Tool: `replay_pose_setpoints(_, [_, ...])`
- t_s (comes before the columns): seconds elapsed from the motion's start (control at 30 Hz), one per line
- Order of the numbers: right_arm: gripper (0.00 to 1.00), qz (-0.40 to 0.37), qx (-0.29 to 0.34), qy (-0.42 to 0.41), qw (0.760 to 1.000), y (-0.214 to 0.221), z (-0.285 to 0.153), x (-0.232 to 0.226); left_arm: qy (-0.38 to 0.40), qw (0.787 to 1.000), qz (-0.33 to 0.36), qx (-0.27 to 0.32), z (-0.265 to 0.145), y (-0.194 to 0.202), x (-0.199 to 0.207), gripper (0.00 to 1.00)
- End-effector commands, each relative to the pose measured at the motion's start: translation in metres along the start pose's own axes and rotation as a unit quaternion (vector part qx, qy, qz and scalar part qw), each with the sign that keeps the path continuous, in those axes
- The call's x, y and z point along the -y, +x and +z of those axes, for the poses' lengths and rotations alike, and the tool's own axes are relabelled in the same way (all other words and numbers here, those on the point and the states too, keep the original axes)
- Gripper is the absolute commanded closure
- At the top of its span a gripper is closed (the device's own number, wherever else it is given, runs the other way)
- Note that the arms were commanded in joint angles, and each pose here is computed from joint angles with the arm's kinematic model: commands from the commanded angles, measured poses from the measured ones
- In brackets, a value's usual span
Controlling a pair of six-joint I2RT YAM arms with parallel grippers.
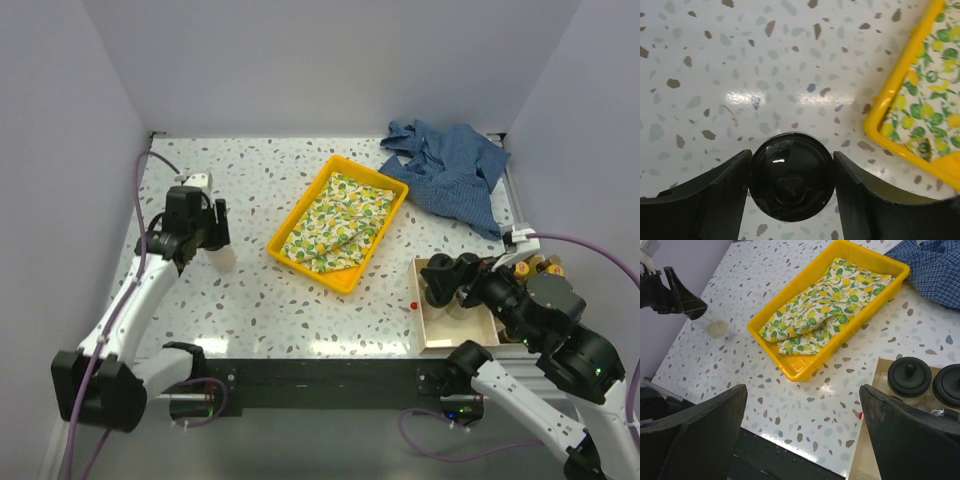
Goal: Organize the condiment bottles
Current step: Move the bottle to the corner of the board.
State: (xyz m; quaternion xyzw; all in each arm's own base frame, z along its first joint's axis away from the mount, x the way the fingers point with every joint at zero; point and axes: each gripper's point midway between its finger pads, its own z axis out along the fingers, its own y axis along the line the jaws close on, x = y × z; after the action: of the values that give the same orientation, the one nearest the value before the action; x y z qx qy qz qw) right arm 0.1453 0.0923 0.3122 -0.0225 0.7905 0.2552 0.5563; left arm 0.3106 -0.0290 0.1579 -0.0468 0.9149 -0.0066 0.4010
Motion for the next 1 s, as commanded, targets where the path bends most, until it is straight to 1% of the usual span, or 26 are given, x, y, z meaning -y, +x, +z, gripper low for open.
replay_pose_setpoints(0.0, [0.01,-0.004,-0.009,-0.011,1.0,0.004,-0.001,-0.003,0.103,0.994,-0.026,0.023,-0.046,0.015,0.049,0.75])
replay_pose_setpoints(0.03, [0.01,-0.005,-0.01,-0.013,1.0,0.004,-0.002,-0.004,0.121,0.991,-0.042,0.024,-0.054,0.019,0.058,0.75])
replay_pose_setpoints(0.1, [0.02,0.0,-0.014,-0.015,1.0,0.007,-0.002,-0.004,0.156,0.987,-0.038,0.019,-0.071,0.036,0.075,0.76])
replay_pose_setpoints(0.13, [0.01,0.003,-0.011,-0.018,1.0,0.007,-0.004,-0.004,0.167,0.985,-0.05,0.011,-0.075,0.044,0.081,0.77])
replay_pose_setpoints(0.2, [0.01,0.007,-0.016,-0.015,1.0,0.012,-0.002,-0.002,0.189,0.981,-0.038,-0.012,-0.082,0.069,0.095,0.78])
replay_pose_setpoints(0.27, [0.01,0.007,-0.019,-0.009,1.0,0.017,-0.001,0.001,0.191,0.98,-0.044,-0.022,-0.087,0.082,0.102,0.8])
replay_pose_setpoints(0.3, [0.01,0.006,-0.022,-0.007,1.0,0.018,-0.001,0.002,0.212,0.976,-0.027,-0.028,-0.097,0.09,0.115,0.8])
replay_pose_setpoints(0.33, [0.01,0.004,-0.027,-0.003,1.0,0.02,0.0,0.003,0.218,0.975,-0.034,-0.03,-0.101,0.094,0.122,0.8])
replay_pose_setpoints(0.37, [0.01,0.002,-0.031,-0.003,1.0,0.022,0.001,0.003,0.212,0.976,-0.03,-0.027,-0.101,0.095,0.125,0.8])
replay_pose_setpoints(0.43, [0.01,-0.001,-0.043,-0.003,0.999,0.024,0.004,0.002,0.221,0.974,0.014,-0.049,-0.11,0.12,0.149,0.81])
replay_pose_setpoints(0.47, [0.01,-0.001,-0.043,-0.003,0.999,0.023,0.004,0.001,0.216,0.975,0.013,-0.054,-0.111,0.125,0.154,0.82])
replay_pose_setpoints(0.5, [0.01,-0.001,-0.044,-0.004,0.999,0.023,0.005,0.001,0.2,0.979,0.017,-0.042,-0.109,0.125,0.155,0.82])
replay_pose_setpoints(0.53, [0.01,0.0,-0.046,-0.004,0.999,0.023,0.006,0.0,0.211,0.976,0.039,-0.043,-0.116,0.133,0.168,0.82])
replay_pose_setpoints(0.57, [0.01,0.0,-0.048,-0.007,0.999,0.024,0.006,-0.001,0.213,0.976,0.037,-0.039,-0.12,0.135,0.174,0.82])
replay_pose_setpoints(0.6, [0.01,0.0,-0.05,-0.005,0.999,0.025,0.007,-0.001,0.213,0.976,0.038,-0.022,-0.121,0.131,0.181,0.81])
replay_pose_setpoints(0.63, [0.01,0.001,-0.054,-0.006,0.999,0.026,0.008,-0.001,0.222,0.973,0.052,-0.022,-0.128,0.135,0.192,0.81])
replay_pose_setpoints(0.83, [0.01,0.002,-0.074,-0.005,0.997,0.038,0.017,-0.001,0.227,0.969,0.092,-0.01,-0.131,0.147,0.23,0.79])
replay_pose_setpoints(0.97, [0.01,0.001,-0.083,-0.005,0.996,0.045,0.022,-0.001,0.235,0.967,0.098,0.002,-0.137,0.15,0.243,0.71])
